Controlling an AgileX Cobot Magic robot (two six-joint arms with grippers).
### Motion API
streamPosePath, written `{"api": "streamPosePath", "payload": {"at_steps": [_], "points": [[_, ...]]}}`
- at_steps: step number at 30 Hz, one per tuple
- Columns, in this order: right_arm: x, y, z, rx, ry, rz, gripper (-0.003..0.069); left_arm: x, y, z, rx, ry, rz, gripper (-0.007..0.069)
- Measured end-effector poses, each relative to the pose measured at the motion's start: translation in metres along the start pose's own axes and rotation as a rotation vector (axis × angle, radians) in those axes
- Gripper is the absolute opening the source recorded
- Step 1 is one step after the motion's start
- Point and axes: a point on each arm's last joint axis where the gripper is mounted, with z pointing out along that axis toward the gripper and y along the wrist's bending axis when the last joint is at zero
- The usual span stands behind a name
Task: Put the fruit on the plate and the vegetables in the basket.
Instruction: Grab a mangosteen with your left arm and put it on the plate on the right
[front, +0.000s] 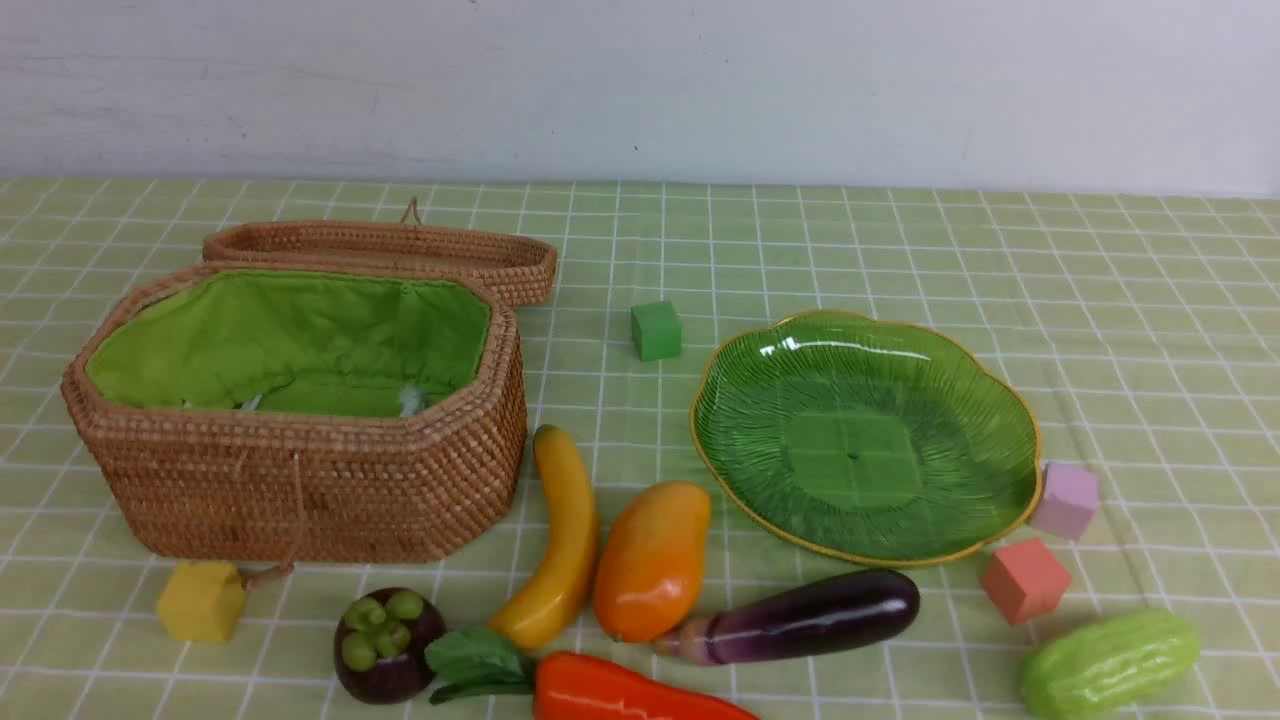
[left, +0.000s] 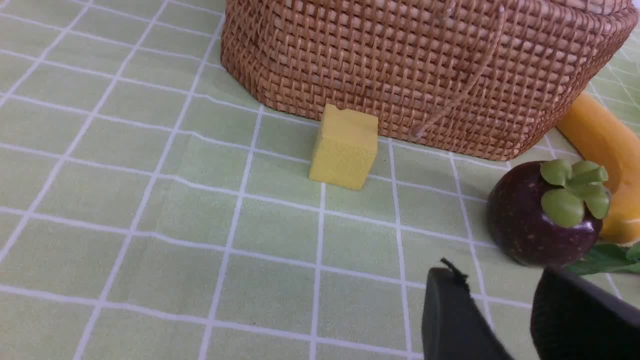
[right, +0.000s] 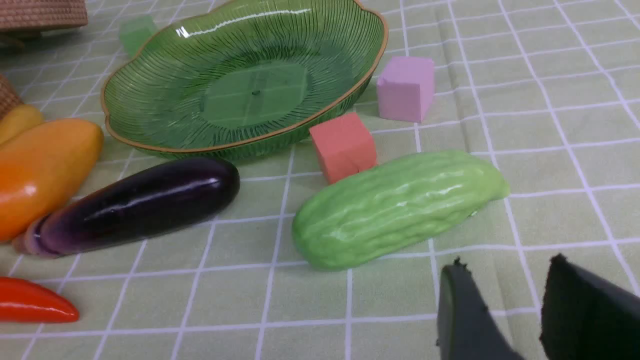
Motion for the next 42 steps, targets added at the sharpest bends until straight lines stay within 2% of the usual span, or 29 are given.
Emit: {"api": "streamPosePath", "payload": {"at_steps": [20, 24, 26, 29, 31, 32, 36, 42], "points": [[0.0, 0.0, 0.0, 0.0, 0.0, 0.0, 0.024, 0.0, 0.0, 0.0, 0.0, -0.001, 0.003, 0.0237], [0.0, 0.0, 0.0, 0.0, 0.0, 0.0, 0.024, -0.005, -0.001, 0.0, 0.021, -0.059, -0.005, 0.0237], [0.0, 0.0, 0.0, 0.0, 0.0, 0.0, 0.024, -0.009, -0.003, 0.0, 0.033, -0.094, -0.058, 0.0237], [0.0, 0.0, 0.0, 0.0, 0.0, 0.0, 0.024, -0.016, -0.006, -0.002, 0.094, -0.161, -0.263, 0.0237], [0.0, 0.0, 0.0, 0.0, 0.0, 0.0, 0.024, -0.018, -0.007, -0.002, 0.112, -0.182, -0.324, 0.0237], [0.0, 0.0, 0.0, 0.0, 0.0, 0.0, 0.024, -0.022, -0.008, -0.003, 0.14, -0.219, -0.416, 0.0237], [0.0, 0.0, 0.0, 0.0, 0.0, 0.0, 0.024, -0.029, -0.009, -0.005, 0.181, -0.286, -0.542, 0.0237], [0.0, 0.0, 0.0, 0.0, 0.0, 0.0, 0.024, -0.03, -0.009, -0.006, 0.199, -0.298, -0.613, 0.0237]]}}
